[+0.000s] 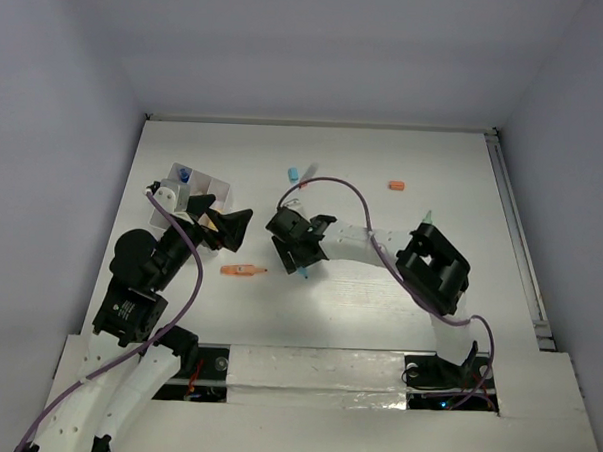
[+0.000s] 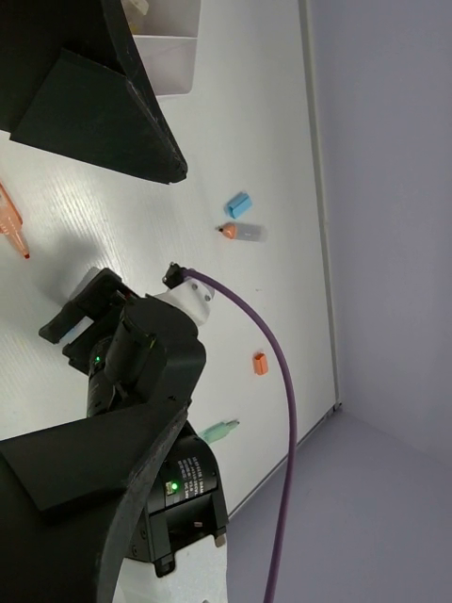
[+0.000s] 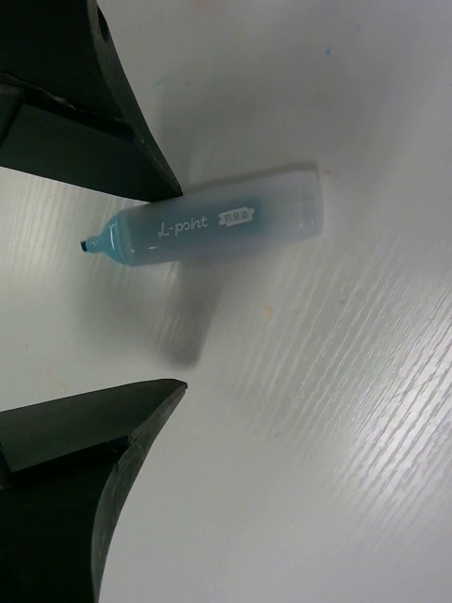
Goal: Sort the stationery into containers
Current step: Move the pen to the center of the board, then pick up the pen from the center of the board, then close the pen cap on the pen.
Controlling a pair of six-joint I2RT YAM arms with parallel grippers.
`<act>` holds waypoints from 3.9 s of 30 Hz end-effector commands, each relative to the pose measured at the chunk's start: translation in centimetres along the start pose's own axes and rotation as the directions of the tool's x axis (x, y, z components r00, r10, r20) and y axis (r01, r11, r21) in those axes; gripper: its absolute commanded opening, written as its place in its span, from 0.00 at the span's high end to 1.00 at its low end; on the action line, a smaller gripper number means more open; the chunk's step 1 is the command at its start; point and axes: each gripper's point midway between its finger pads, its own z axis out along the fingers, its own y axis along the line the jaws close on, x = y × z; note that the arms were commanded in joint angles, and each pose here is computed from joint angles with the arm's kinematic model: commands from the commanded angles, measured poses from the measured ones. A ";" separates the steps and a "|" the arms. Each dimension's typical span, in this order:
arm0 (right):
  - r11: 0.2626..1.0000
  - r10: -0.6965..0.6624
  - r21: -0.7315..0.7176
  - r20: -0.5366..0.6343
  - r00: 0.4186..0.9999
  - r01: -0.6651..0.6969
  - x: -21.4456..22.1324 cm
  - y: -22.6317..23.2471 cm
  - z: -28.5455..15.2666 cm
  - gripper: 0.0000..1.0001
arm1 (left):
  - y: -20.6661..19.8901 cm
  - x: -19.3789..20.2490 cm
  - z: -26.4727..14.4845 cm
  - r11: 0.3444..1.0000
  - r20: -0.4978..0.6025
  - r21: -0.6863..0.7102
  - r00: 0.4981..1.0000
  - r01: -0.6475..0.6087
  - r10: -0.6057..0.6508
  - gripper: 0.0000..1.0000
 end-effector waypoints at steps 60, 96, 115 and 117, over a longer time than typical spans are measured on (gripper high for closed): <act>0.972 0.222 -0.091 0.043 0.974 -0.218 -2.8 -3.5 4.8 0.23 | 0.1 -0.5 0.6 1.000 0.023 0.007 1.000 0.001 -0.001 0.01; 0.862 0.462 -0.449 0.510 0.726 -0.234 -15.8 -4.8 -11.9 0.96 | -2.5 8.9 4.1 0.915 -0.286 0.124 0.897 0.384 -0.337 0.04; 0.765 0.550 -0.637 0.574 0.607 -0.090 -17.5 -0.6 -21.0 0.93 | -4.1 9.7 6.4 0.854 -0.257 0.199 0.867 0.480 -0.428 0.36; 0.761 0.548 -0.643 0.571 0.611 -0.082 -17.4 -0.2 -21.2 0.93 | -4.2 10.1 6.7 0.855 -0.265 0.194 0.864 0.482 -0.427 0.42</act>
